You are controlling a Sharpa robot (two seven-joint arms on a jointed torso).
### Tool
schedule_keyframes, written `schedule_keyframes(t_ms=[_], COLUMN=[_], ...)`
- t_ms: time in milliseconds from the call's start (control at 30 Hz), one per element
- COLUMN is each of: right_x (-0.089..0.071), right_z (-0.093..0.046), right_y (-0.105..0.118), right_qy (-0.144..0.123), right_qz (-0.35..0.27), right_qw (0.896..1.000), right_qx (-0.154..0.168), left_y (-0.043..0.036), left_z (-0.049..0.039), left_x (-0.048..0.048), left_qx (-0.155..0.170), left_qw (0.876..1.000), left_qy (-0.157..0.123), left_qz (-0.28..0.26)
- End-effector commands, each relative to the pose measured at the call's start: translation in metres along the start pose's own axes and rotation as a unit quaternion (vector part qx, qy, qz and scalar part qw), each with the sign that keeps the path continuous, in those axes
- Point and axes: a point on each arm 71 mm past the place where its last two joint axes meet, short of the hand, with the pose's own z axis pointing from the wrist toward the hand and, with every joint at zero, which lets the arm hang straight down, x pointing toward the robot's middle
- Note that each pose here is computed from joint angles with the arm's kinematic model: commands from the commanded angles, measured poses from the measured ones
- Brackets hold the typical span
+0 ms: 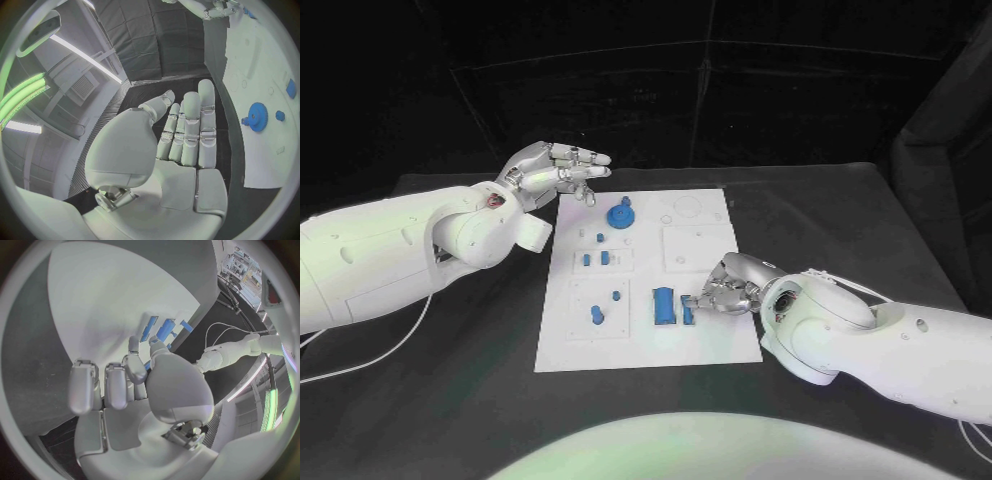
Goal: Assemble the parts on the task board
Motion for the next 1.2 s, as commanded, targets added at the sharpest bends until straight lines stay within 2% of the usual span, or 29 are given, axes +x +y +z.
schedule_keyframes(t_ms=[33,133,267,333,367,467,700,833,967,1000,1200], right_x=[-0.007,-0.014,-0.038,-0.052,-0.056,-0.076,-0.106,-0.113,-0.117,-0.112,-0.108], right_z=[-0.005,-0.005,0.006,0.016,0.019,0.039,0.082,0.100,0.111,0.109,0.104], right_y=[-0.002,-0.009,-0.020,-0.029,-0.031,-0.043,-0.054,-0.056,-0.056,-0.059,-0.054], right_qy=[-0.005,0.007,0.003,-0.003,-0.006,-0.027,-0.079,-0.097,-0.104,-0.105,-0.119], right_qz=[0.064,0.131,0.245,0.305,0.322,0.390,0.453,0.462,0.465,0.431,0.443], right_qw=[0.996,0.987,0.960,0.942,0.936,0.908,0.870,0.862,0.858,0.883,0.875], right_qx=[-0.062,-0.095,-0.133,-0.141,-0.142,-0.150,-0.177,-0.185,-0.190,-0.151,-0.151], left_y=[-0.0013,-0.0014,-0.0016,-0.0007,-0.0004,0.0022,0.0102,0.0171,0.0232,0.0257,0.0284], left_z=[0.0001,0.0006,0.0020,0.0047,0.0055,0.0094,0.0211,0.0266,0.0301,0.0300,0.0282], left_x=[-0.0001,-0.0012,-0.0044,-0.0075,-0.0086,-0.0146,-0.0257,-0.0306,-0.0331,-0.0261,-0.0186], left_qx=[0.004,0.006,0.014,0.016,0.017,0.021,0.038,0.047,0.051,0.022,0.021], left_qw=[1.000,1.000,1.000,1.000,0.999,0.998,0.994,0.990,0.987,0.994,0.993], left_qy=[0.004,0.000,-0.009,-0.021,-0.026,-0.048,-0.092,-0.123,-0.145,-0.104,-0.115], left_qz=[-0.002,-0.001,0.001,-0.009,-0.012,-0.026,-0.041,-0.043,-0.041,-0.034,-0.031])
